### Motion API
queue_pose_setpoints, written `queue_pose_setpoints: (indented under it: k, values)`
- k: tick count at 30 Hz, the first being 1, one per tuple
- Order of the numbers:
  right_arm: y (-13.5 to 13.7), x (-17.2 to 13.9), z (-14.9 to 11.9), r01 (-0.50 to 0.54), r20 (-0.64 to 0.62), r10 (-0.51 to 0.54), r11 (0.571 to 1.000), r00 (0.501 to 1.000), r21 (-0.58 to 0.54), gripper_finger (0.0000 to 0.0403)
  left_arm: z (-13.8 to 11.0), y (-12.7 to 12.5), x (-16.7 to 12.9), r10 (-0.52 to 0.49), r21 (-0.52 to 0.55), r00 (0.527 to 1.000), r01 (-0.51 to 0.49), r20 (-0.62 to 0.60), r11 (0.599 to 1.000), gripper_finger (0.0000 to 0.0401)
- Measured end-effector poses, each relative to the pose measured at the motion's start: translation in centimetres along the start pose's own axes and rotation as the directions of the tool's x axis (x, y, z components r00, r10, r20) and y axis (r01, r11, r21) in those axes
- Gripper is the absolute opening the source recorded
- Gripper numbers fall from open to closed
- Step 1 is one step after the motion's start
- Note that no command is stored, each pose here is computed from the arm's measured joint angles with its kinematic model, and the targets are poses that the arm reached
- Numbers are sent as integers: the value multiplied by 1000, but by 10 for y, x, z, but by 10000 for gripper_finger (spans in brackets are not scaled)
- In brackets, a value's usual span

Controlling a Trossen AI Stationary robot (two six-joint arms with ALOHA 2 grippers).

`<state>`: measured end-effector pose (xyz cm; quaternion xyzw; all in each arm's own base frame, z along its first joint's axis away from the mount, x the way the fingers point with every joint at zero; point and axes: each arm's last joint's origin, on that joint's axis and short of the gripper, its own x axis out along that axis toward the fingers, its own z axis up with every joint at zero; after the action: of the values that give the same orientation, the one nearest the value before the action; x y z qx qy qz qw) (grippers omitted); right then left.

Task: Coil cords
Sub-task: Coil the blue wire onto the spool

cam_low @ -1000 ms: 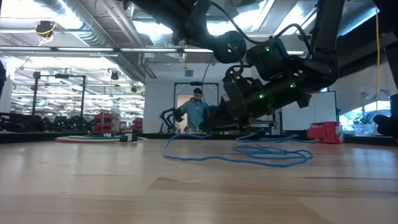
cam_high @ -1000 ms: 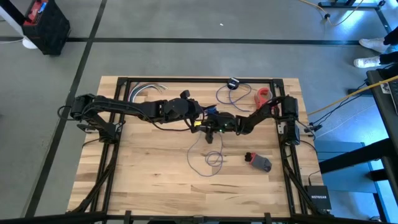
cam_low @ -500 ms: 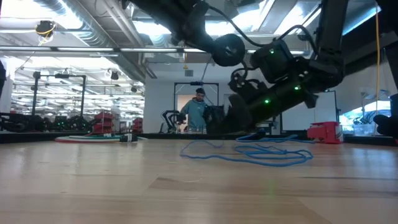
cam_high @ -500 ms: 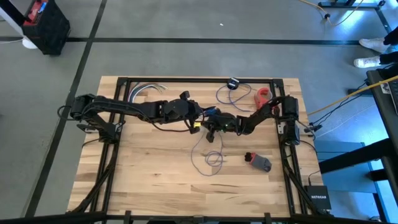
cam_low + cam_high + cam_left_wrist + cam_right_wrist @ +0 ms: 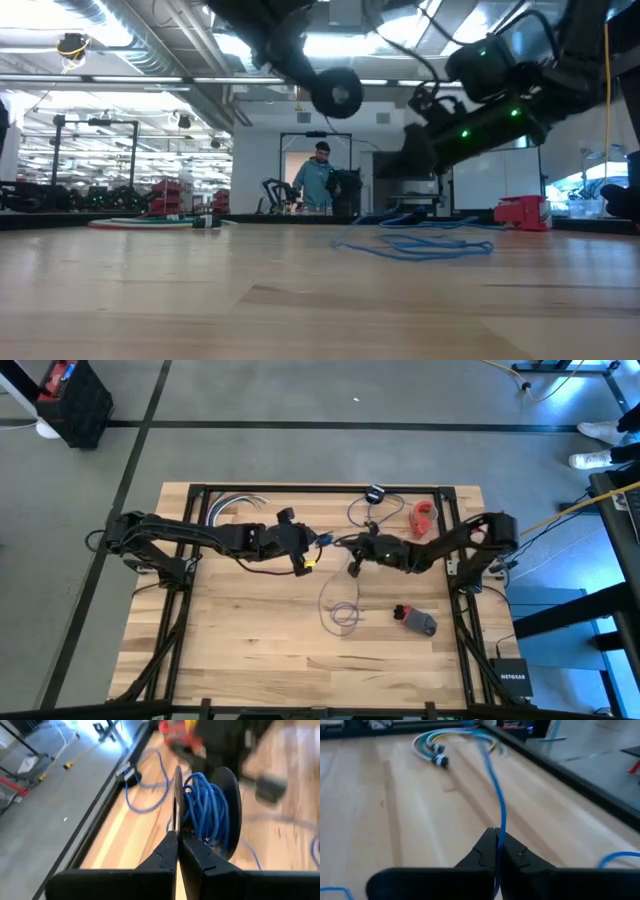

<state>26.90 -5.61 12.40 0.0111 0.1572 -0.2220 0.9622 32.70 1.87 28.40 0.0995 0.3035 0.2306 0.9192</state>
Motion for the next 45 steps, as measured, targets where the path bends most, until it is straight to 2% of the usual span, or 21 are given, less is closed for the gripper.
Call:
queue_pose_setpoints:
  k: [4, 7, 11, 15, 19, 24, 27, 32, 36, 40, 45]
  values:
    - [-12, -15, 9, 5, 48, -6, 999, 999, 35, 3, -5, -1, 6, 4, 37, 999, -3, -35, 999, 0]
    - [-17, -25, 16, -26, 81, 20, 997, 997, 71, 3, -9, 0, 16, 18, 68, 998, -13, -63, 998, 0]
    - [-17, -35, 27, -87, 111, 76, 991, 991, 97, 2, -16, 6, 34, 97, 77, 990, -89, -105, 993, 0]
    - [-17, -41, 37, -151, 153, 129, 978, 980, 143, 2, -22, 13, 47, 129, 84, 982, -118, -137, 989, 0]
    - [-16, -44, 42, -187, 185, 153, 966, 971, 180, 2, -23, 15, 56, 141, 89, 982, -130, -127, 988, 0]
    - [-12, -41, 56, -288, 237, 234, 931, 943, 224, 2, -23, 13, 66, 147, 107, 984, -137, -98, 985, 0]
    - [-11, -37, 66, -303, 258, 244, 926, 935, 223, 2, -22, 12, 68, 149, 108, 986, -140, -80, 984, 0]
    - [-3, -30, 76, -347, 274, 286, 914, 918, 211, 2, -20, 14, 69, 154, 77, 986, -148, -68, 986, 0]
    - [15, -20, 82, -387, 269, 332, 903, 904, 188, 2, -17, 18, 71, 163, -19, 986, -164, -40, 986, 0]
    - [30, -7, 83, -360, 253, 315, 920, 915, 157, 2, -17, 18, 71, 129, -61, 991, -130, -28, 990, 0]
    - [33, 5, 80, -329, 227, 291, 933, 929, 149, 2, -15, 17, 71, 77, -100, 997, -78, -5, 992, 0]
